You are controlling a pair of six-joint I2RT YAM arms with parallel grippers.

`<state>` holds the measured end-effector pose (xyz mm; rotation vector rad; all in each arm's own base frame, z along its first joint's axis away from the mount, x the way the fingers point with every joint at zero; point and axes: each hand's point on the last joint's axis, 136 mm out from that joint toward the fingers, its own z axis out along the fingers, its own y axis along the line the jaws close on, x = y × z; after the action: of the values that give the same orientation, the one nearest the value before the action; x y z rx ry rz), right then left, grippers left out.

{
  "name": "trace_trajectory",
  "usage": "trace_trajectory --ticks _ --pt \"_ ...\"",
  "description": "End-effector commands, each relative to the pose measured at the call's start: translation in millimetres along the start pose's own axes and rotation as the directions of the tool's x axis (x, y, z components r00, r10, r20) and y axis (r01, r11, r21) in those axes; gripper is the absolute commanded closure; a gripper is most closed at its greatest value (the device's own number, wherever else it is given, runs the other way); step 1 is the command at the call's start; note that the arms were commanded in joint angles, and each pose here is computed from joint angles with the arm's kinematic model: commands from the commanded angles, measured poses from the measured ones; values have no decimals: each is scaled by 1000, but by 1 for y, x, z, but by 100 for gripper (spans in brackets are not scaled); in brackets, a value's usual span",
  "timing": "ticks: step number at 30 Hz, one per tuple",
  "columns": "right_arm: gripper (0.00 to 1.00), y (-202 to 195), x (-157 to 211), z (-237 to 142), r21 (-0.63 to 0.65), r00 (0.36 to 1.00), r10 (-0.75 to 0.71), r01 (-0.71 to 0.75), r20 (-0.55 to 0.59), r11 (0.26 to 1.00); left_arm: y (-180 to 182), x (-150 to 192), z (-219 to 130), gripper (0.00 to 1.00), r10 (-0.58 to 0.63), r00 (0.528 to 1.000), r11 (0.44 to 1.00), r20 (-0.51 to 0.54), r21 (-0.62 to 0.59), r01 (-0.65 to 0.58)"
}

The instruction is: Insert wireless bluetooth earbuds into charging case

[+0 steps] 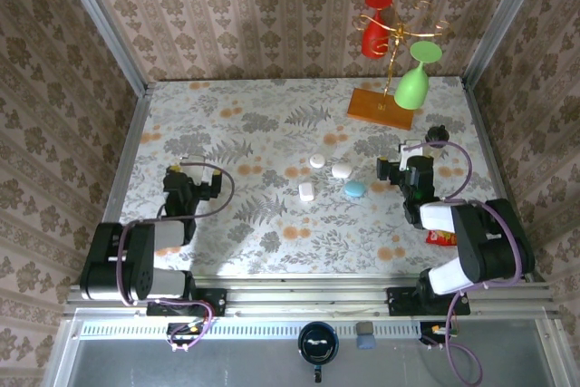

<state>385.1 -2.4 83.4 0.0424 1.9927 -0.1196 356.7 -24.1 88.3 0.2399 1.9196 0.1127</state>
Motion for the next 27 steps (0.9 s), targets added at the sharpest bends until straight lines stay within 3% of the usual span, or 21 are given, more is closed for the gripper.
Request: trace_trajectory --ticks 1,7,12,27 --pt "0 3 -20 6 -53 995 35 -31 89 998 13 -36 10 0 -29 992 998 124 -48 36" --pt "0 3 -18 8 -78 997 48 -42 68 996 19 -22 30 0 -37 996 994 85 -96 45" --pt "0 2 -18 9 -86 997 56 -51 60 995 24 -17 36 0 -92 995 993 24 -67 93" --pt "0 2 -18 9 -88 996 59 -54 61 995 24 -18 36 0 -83 996 994 31 -65 85"
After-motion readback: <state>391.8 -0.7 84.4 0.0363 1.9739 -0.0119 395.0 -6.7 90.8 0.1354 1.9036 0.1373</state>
